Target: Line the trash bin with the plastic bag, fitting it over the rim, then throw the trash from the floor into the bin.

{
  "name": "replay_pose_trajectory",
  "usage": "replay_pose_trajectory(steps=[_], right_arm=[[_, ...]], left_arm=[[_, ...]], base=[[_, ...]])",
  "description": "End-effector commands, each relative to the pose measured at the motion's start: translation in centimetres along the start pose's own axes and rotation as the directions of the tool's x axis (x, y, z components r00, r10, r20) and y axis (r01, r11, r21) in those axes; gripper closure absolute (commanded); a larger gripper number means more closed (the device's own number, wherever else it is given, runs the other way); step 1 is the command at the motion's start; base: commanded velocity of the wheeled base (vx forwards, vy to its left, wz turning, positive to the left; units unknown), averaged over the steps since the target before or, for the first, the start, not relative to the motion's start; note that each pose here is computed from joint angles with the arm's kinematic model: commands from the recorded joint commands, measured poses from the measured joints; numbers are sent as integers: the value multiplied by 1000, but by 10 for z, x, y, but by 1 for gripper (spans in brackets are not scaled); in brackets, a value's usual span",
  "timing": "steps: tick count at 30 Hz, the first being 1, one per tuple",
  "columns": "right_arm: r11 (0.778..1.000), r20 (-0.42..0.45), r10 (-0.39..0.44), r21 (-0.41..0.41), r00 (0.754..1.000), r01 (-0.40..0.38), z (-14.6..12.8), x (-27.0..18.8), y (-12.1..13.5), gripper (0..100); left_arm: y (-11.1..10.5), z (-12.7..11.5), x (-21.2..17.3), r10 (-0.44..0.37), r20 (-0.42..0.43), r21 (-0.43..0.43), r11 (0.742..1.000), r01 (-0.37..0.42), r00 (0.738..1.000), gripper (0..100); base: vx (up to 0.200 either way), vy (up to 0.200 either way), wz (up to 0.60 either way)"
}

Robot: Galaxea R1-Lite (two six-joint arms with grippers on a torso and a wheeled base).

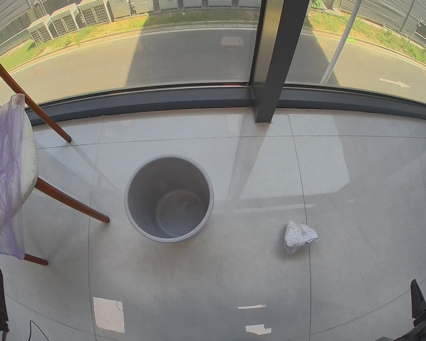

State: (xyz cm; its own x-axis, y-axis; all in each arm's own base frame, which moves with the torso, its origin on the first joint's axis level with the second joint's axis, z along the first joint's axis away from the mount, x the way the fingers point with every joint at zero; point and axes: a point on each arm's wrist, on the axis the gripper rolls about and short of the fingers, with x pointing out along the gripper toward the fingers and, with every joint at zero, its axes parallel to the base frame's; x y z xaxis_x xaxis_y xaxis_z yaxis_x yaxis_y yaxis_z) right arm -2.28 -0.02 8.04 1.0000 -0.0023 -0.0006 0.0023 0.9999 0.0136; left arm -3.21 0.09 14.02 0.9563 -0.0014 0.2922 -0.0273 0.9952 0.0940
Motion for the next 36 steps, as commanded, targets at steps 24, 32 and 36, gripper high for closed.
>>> replay_pose_trajectory(steps=[24, 32, 36], right_arm=[[1000, -1, -2, 8, 1000, 2, -5, 0, 0, 0], [1000, -1, -2, 8, 1000, 2, -5, 0, 0, 0], [1000, 1, -1, 8, 1000, 1, -5, 0, 0, 0]], left_arm=[[90, 28, 187, 208, -493, -110, 948, -297, 845, 0], [98, 13, 199, 191, -551, -129, 942, -309, 812, 0], [103, 9, 207, 181, -564, -135, 942, -306, 806, 0]], base=[[0, 0, 0], [0, 0, 0], [0, 0, 0]])
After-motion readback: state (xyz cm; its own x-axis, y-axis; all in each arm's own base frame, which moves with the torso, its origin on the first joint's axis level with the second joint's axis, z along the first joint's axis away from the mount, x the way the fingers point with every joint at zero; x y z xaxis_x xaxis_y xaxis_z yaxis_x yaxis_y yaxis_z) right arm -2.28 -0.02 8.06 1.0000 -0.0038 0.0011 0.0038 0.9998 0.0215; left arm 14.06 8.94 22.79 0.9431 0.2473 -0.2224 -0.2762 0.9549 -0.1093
